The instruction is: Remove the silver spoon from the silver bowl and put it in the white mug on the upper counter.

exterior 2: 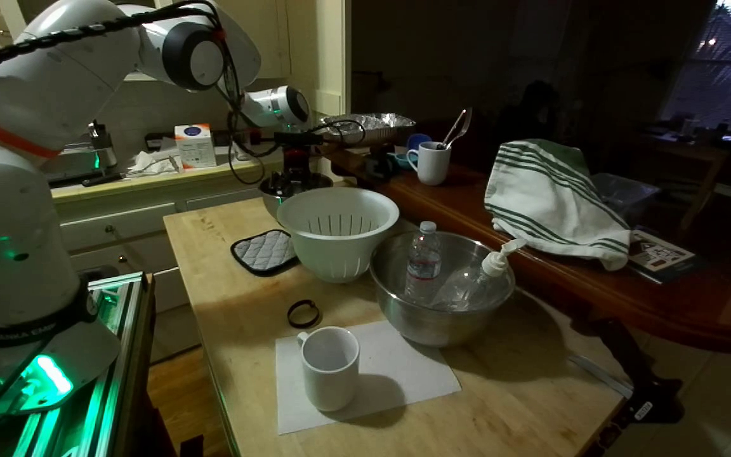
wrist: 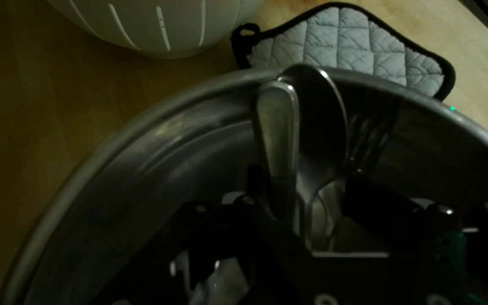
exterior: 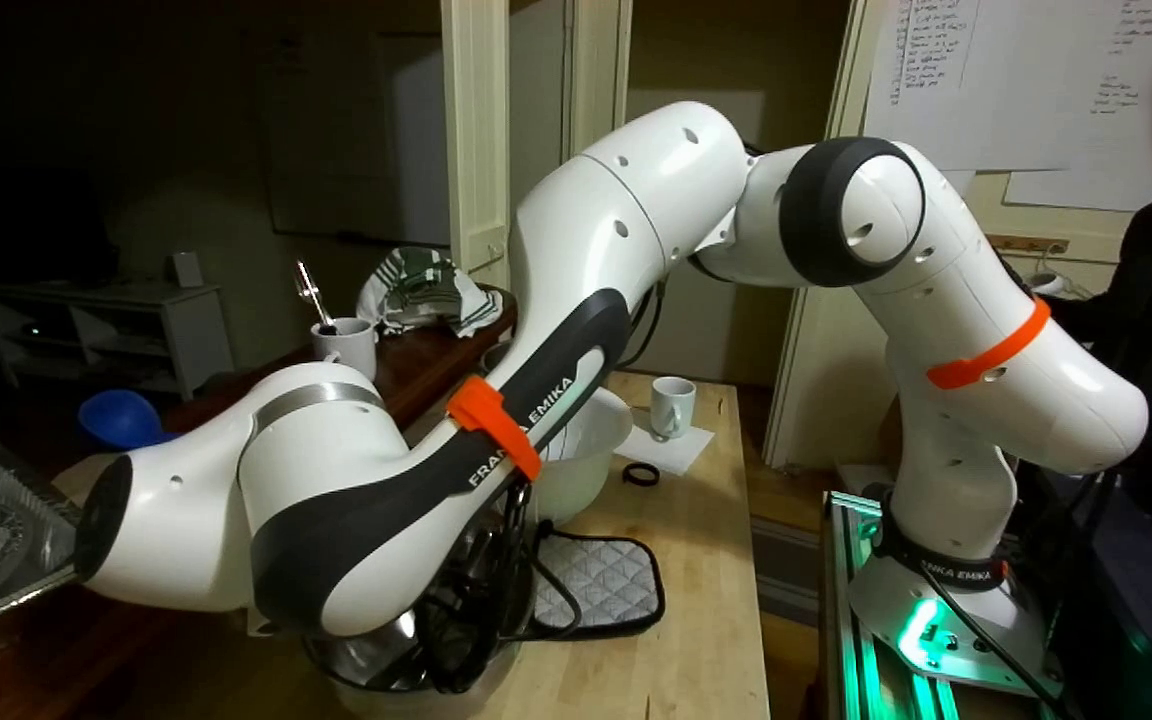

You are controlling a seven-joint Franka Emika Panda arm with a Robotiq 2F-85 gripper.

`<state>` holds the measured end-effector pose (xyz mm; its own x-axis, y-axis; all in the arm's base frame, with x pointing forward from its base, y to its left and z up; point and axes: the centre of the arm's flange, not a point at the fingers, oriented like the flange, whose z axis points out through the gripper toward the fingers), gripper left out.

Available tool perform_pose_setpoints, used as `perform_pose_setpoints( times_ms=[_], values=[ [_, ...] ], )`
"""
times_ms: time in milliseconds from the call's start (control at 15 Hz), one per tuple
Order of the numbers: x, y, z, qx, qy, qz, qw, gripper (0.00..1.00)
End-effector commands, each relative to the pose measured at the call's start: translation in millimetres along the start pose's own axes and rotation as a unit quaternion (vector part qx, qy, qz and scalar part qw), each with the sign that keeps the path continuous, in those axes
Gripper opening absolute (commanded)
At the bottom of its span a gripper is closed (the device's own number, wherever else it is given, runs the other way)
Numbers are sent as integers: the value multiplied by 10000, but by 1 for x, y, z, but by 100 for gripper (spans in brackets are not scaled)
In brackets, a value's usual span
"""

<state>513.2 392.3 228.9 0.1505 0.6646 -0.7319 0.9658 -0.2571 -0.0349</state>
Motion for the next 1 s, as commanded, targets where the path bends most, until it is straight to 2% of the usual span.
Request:
perform_pose_setpoints(
  times_ms=[0,200,333,400,533,933],
  values=[
    [2,-7,4,250,-106,81,9996,21],
    [-12,-15,-2,383,-173,259,9988,1],
    [-27,-23,-12,373,-204,518,9978,4],
    [-34,-26,-16,351,-233,643,9970,0],
    [-55,-33,-31,313,-265,899,9951,1],
    [-108,-25,-65,272,-558,1033,9927,1]
  ],
)
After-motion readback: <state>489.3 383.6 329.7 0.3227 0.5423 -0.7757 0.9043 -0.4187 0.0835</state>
